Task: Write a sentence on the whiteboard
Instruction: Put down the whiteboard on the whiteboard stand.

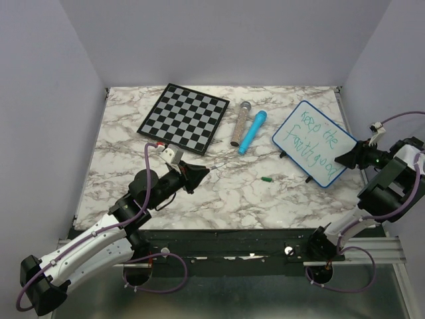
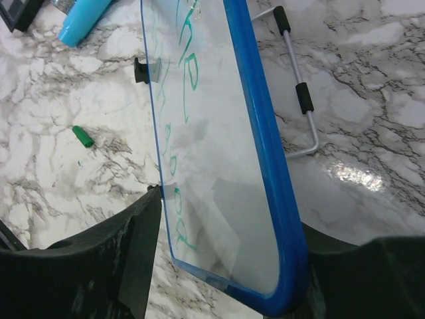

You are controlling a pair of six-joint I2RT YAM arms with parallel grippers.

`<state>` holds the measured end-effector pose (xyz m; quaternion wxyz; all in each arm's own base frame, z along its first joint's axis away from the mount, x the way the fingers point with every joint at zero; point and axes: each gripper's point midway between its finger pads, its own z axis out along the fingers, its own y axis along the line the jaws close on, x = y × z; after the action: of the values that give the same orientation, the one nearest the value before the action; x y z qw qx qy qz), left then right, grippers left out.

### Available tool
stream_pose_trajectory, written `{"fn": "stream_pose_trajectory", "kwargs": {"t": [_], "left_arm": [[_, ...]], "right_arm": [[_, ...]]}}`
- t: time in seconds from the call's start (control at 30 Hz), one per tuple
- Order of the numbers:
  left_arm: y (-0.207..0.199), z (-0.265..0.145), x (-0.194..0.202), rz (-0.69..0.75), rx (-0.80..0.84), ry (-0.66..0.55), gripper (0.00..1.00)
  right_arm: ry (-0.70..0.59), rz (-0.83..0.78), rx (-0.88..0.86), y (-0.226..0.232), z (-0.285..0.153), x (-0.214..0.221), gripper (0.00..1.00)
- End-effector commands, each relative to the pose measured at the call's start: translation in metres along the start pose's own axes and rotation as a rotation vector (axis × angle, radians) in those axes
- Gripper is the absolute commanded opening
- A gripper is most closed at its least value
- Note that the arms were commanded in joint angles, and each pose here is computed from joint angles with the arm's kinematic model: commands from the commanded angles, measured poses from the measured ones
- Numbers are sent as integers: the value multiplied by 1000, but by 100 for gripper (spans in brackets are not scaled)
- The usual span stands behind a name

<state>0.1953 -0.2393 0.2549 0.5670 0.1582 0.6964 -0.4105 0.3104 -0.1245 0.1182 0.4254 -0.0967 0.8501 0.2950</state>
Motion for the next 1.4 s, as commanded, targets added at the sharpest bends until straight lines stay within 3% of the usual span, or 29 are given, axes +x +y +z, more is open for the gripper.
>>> {"fn": "stream_pose_trajectory", "kwargs": {"t": [0.0,0.3,0.63,1.37], "left_arm": [[-3,-1,-2,-5,24,-13,0],[-5,0,-3,-2,32,-16,0],[-6,-2,-3,-3,40,-20,0],[-5,-6,1,-9,48,-30,0]], "right_arm": [[20,-86,97,-10,-12,-4,63],[56,-173,283,-26,-30,-12,69],[82,-167,371,-36,-37,-8,72],[52,-407,543,24,-86,-47,77]]}}
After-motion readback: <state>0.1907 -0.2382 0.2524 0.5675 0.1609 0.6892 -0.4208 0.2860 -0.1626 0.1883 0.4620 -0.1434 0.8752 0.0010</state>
